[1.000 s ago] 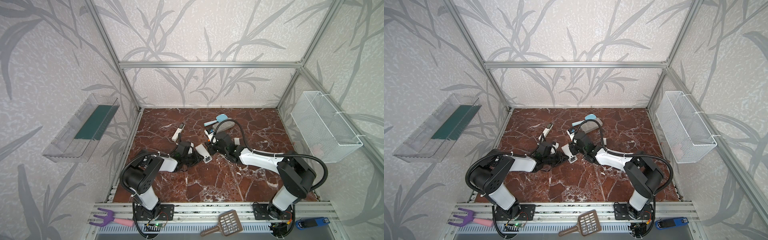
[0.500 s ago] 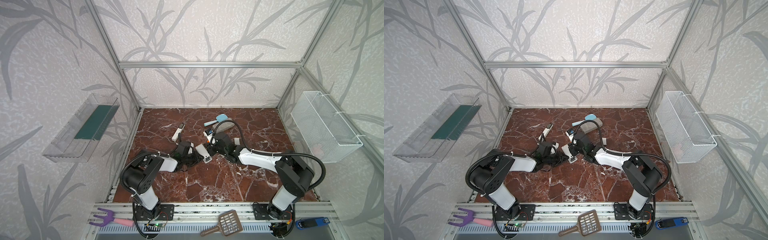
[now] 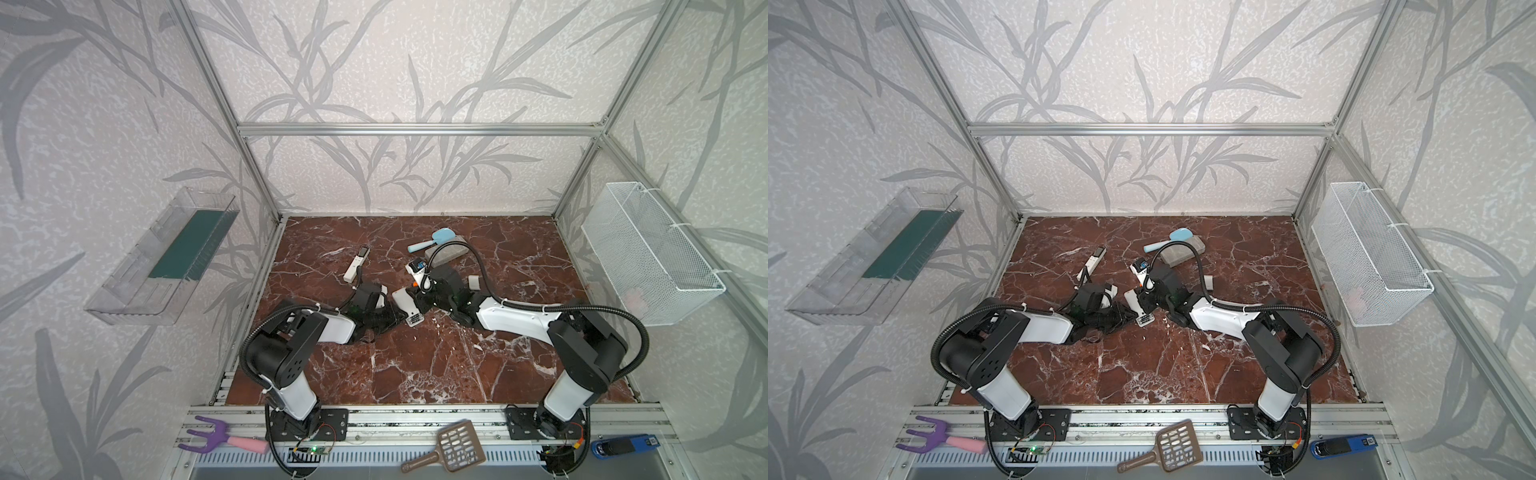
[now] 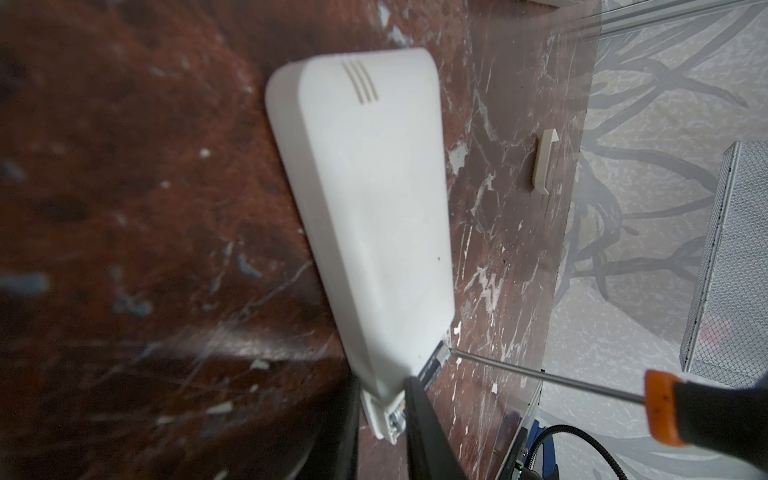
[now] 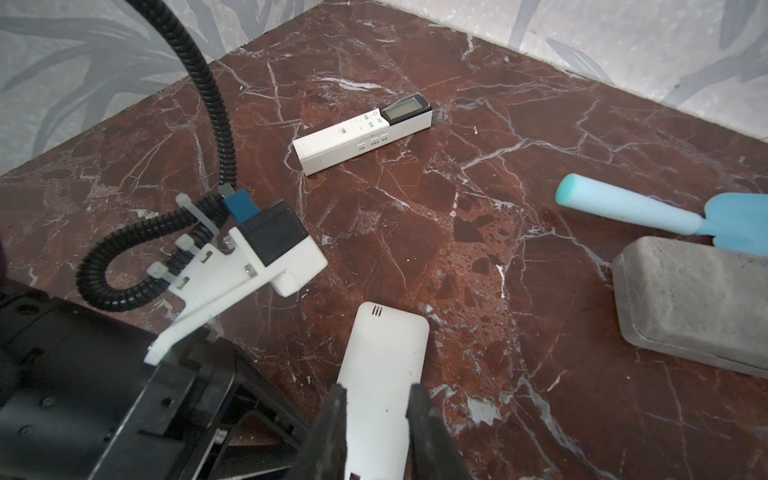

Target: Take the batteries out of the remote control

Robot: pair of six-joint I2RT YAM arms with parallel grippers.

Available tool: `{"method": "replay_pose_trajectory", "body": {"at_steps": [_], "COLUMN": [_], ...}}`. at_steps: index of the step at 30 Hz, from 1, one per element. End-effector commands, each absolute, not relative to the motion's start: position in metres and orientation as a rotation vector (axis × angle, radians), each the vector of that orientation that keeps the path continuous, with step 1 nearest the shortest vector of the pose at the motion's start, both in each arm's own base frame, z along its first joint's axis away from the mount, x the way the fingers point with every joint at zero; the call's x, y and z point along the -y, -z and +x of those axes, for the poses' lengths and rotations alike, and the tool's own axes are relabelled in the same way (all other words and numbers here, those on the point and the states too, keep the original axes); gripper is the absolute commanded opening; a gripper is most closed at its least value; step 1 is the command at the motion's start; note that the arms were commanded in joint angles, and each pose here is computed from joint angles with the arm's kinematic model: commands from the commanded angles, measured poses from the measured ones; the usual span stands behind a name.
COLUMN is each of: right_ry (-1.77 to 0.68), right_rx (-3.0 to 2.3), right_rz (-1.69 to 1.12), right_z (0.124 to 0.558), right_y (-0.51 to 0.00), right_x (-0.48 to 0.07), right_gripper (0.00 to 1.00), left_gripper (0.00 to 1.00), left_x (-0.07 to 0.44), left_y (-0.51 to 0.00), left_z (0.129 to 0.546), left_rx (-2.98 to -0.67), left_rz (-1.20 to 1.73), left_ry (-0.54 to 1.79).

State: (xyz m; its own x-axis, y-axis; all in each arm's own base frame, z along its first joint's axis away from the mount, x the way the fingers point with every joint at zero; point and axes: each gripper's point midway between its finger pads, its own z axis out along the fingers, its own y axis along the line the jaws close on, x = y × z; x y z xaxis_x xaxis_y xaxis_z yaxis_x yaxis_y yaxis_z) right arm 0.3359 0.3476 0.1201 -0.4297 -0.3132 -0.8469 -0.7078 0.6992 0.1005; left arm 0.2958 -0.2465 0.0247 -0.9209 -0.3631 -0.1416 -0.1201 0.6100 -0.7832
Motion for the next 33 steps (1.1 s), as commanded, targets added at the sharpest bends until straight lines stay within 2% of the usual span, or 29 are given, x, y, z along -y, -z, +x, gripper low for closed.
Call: {"method": "replay_pose_trajectory", "body": {"at_steps": [1, 12, 18, 33], "right_ry": [-0.57, -0.511, -0.579, -0.804], "right_rx": [-2.079, -2.071, -2.062, -2.039], "right_rz": [-0.802, -0.746, -0.597, -0.346], "right_z": [0.328, 0.331, 0.335, 0.342], "right_y": [-0.097, -0.093, -0.101, -0.119], "right_x": [-0.342, -0.331, -0.328, -0.327], "right_gripper": [0.0, 0.0, 0.0, 0.0], "left_gripper": [0.22, 0.23, 0.18, 0.17], "left_x": [0.243, 0.256, 0.256, 0.253], "left_y": [-0.014, -0.012, 0.0, 0.009], "left_z": [0.289, 0.271, 0.267, 0.263], "left_rx": [-2.587, -2.614, -2.625, -2.603], "left_rz": [-0.442, -0.419, -0.487, -0.536], "left_ry": [1.177, 1.143, 1.141, 1.141]}}
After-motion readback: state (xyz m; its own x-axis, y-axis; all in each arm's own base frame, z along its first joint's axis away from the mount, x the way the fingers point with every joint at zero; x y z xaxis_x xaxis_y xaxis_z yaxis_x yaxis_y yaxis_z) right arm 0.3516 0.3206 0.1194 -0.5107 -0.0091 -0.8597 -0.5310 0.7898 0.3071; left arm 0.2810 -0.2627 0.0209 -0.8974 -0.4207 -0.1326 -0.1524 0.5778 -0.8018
